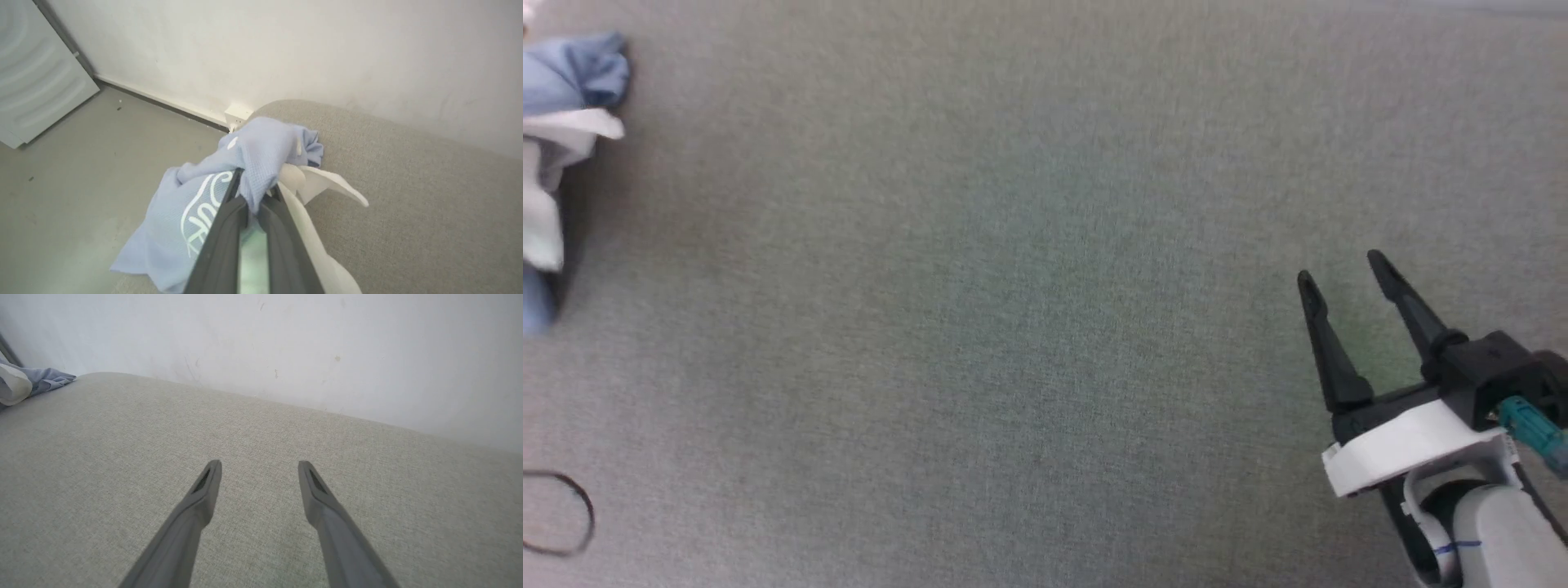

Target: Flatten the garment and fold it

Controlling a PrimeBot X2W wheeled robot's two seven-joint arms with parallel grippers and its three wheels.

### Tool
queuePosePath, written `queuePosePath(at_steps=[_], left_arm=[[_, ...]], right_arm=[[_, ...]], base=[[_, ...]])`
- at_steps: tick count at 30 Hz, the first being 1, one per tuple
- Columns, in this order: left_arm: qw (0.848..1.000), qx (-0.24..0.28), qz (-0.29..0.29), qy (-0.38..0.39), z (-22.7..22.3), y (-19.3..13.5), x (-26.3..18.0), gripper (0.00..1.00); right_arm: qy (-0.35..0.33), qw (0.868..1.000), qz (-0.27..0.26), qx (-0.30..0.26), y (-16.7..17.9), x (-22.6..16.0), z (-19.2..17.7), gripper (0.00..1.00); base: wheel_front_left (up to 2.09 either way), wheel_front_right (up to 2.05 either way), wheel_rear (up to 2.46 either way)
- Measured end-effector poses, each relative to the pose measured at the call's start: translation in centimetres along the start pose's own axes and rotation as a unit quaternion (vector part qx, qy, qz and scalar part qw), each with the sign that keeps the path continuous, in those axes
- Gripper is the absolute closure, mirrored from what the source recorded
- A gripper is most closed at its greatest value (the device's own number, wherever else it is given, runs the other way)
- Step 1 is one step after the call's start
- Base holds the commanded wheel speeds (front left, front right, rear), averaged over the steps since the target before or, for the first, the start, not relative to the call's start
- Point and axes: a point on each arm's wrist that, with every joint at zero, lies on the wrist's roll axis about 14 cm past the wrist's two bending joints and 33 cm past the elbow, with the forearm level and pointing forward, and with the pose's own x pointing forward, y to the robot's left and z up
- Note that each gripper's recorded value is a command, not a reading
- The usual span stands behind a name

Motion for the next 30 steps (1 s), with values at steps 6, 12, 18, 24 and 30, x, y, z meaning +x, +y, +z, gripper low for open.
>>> queuePosePath(at_steps=[6, 12, 18, 24, 30], left_arm=[[0.980, 0.050, -0.035, -0.188, 10.5, -1.0, -2.8, 1.00], [0.936, 0.082, -0.100, -0.327, 18.3, -5.3, -7.9, 1.00], [0.871, 0.083, -0.189, -0.445, 24.3, -11.7, -15.6, 1.00], [0.811, 0.057, -0.290, -0.504, 26.5, -18.3, -22.9, 1.00], [0.784, -0.002, -0.403, -0.472, 22.9, -25.6, -28.0, 1.00]], right_arm=[[-0.026, 1.000, -0.012, 0.008, 0.7, -1.6, 2.0, 0.00], [-0.046, 0.998, -0.042, 0.008, 0.2, -4.2, 3.5, 0.00], [-0.070, 0.995, -0.072, -0.001, -0.9, -7.0, 5.4, 0.00], [-0.089, 0.990, -0.106, -0.005, -2.3, -9.8, 6.6, 0.00], [-0.098, 0.982, -0.160, -0.003, -4.8, -13.2, 6.9, 0.00]], base=[[0.00, 0.00, 0.00], [0.00, 0.00, 0.00], [0.00, 0.00, 0.00], [0.00, 0.00, 0.00], [0.00, 0.00, 0.00]])
